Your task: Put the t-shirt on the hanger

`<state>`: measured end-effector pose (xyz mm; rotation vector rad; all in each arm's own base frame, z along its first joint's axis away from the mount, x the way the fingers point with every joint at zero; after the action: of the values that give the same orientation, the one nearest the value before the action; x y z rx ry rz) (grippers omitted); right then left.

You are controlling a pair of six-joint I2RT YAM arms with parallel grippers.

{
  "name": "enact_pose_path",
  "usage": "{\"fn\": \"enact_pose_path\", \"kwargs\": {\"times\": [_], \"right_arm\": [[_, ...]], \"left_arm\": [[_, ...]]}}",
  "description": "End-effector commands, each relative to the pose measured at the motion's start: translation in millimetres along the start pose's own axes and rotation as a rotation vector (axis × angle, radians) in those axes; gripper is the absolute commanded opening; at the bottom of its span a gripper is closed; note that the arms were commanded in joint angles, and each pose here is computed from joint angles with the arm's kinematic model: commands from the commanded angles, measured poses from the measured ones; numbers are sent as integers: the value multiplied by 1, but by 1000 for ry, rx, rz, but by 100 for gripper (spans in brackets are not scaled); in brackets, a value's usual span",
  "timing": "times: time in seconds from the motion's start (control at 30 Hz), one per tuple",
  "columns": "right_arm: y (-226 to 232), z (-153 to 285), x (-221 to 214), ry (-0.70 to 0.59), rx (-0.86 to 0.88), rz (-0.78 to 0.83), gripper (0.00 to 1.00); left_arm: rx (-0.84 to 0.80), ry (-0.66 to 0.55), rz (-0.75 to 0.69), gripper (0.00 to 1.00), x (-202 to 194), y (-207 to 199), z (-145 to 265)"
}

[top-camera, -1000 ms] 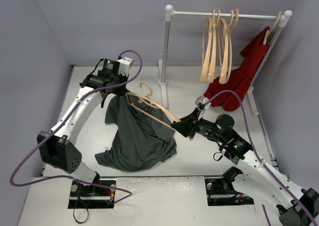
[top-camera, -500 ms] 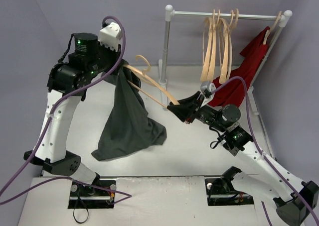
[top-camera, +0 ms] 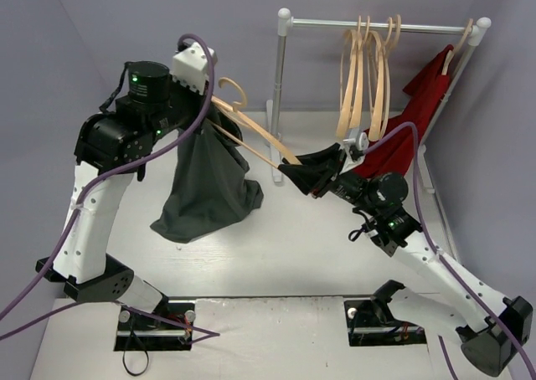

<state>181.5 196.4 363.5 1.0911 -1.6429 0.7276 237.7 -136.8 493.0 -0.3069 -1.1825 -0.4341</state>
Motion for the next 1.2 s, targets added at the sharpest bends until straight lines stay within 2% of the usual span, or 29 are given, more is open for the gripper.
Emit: {"fn": "enact_pose_path", "kwargs": {"times": [0.0,0.33,0.37,0.4,0.47,0.53,0.57,0.7,0.83,1.17], "right_arm": [[2,-7,15,-162,52,61,0],[-8,-12,12,-188,27,74,0],[-10,-13,12,-190,27,73,0],[-11,-13,13,-192,29,75,0],[-13,-13,14,-193,29,79,0],[-16,-12,13,-186,30,80,0],[-17,-12,12,-182,27,82,0],[-22,-9,9,-159,44,81,0],[-26,-6,1,-119,85,78,0],[-25,-1,-13,-28,228,54,0]], "left_arm": [[-50,-43,-35,0,6,-16,6],[-45,-13,-58,1,-5,-17,7],[-41,-7,-74,11,-7,-16,7],[-39,-3,-84,28,-8,-15,8],[-40,2,-109,45,-10,-14,9],[-30,-8,-126,59,-10,-11,16],[-11,-18,-136,61,-9,-9,20],[49,-75,-187,64,-2,1,42],[83,-70,-285,63,-5,19,43],[-252,-113,-479,63,-17,55,29]]}}
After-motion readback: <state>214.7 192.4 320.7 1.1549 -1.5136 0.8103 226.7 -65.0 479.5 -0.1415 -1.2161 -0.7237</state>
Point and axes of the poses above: each gripper's point midway between its finger pads, its own z axis back along the fingers, its own y axis along the line the jaws close on, x = y × z, the point moved 9 cm from there along z, back along the fingers, and after that the axes turned 6 degrees about z, right-handed, at the moved point
